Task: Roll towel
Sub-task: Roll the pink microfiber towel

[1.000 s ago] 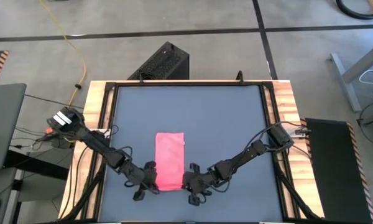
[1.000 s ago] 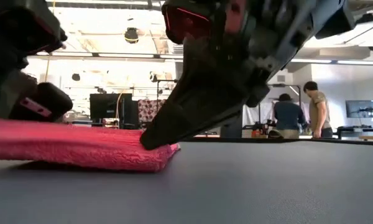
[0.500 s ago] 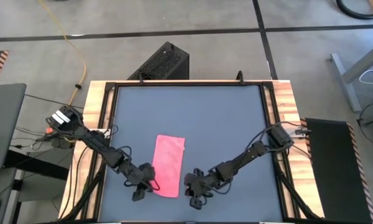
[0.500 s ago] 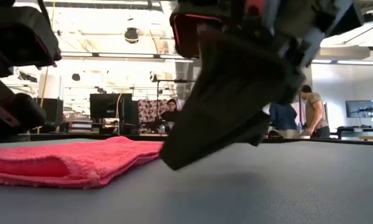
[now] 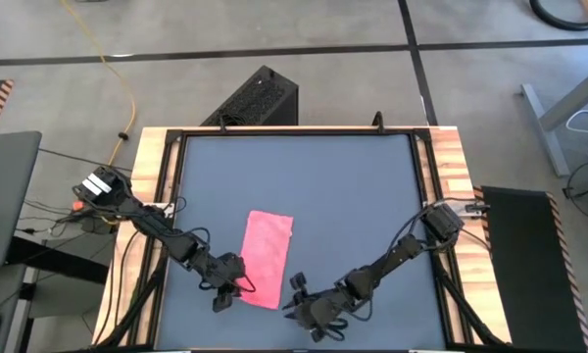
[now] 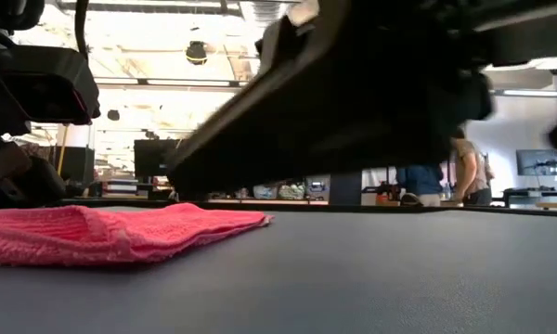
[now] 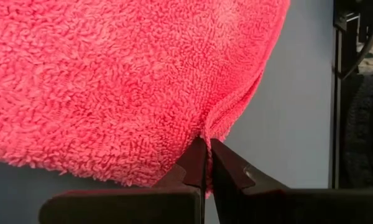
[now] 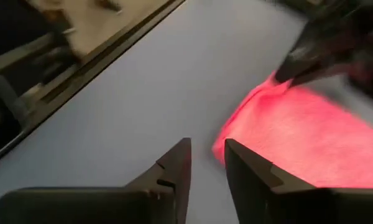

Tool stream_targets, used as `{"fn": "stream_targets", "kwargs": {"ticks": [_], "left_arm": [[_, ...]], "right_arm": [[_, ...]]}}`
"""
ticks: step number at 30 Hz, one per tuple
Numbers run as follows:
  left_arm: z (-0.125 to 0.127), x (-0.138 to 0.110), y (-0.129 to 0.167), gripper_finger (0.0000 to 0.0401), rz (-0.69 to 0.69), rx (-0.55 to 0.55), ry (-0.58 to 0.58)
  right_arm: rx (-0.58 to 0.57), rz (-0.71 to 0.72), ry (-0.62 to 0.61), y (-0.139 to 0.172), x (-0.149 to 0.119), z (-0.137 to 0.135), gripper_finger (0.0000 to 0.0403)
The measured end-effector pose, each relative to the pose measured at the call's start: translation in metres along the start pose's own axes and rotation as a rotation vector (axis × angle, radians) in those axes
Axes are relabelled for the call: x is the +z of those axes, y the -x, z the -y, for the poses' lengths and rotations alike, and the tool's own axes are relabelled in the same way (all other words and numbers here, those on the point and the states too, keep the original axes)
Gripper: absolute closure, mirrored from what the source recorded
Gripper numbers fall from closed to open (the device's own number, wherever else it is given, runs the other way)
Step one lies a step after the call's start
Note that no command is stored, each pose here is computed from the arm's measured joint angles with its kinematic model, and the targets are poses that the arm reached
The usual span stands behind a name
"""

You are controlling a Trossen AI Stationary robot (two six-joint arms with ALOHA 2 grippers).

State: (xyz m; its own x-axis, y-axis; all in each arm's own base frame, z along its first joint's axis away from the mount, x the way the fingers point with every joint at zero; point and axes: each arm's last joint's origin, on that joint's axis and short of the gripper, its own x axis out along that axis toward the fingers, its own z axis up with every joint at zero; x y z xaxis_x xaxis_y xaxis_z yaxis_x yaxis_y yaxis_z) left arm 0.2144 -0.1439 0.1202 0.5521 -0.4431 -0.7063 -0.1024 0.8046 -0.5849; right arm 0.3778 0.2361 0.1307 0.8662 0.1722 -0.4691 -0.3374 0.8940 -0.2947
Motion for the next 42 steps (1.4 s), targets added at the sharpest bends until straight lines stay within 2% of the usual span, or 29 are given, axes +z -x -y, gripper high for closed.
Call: {"fn": "stream_targets", "kwargs": {"ticks": [10,14,21,30,35,42], "left_arm": [[-0.008,-0.006,0.001,0.0401,-0.008,0.000,0.051],[-0.011,-0.008,0.001,0.0401,0.030,-0.040,0.066],[-0.011,-0.008,0.001,0.0401,0.029,-0.036,0.062],[-0.012,-0.009,0.001,0.0401,0.022,-0.032,0.049],[-0.011,-0.010,0.001,0.0401,0.016,-0.039,0.042],[-0.010,-0.010,0.001,0.0401,0.006,-0.049,0.015]], "right_arm": [[-0.060,0.010,-0.075,-0.009,-0.005,0.011,0.0203],[-0.054,0.014,-0.085,-0.013,-0.008,0.013,0.0176],[-0.063,0.004,-0.106,-0.018,-0.014,0.014,0.0169],[-0.028,0.005,-0.108,-0.047,-0.016,0.006,0.0169],[-0.041,-0.052,-0.148,-0.049,-0.017,0.005,0.0199],[-0.043,-0.070,-0.207,-0.049,-0.019,0.005,0.0325]]}}
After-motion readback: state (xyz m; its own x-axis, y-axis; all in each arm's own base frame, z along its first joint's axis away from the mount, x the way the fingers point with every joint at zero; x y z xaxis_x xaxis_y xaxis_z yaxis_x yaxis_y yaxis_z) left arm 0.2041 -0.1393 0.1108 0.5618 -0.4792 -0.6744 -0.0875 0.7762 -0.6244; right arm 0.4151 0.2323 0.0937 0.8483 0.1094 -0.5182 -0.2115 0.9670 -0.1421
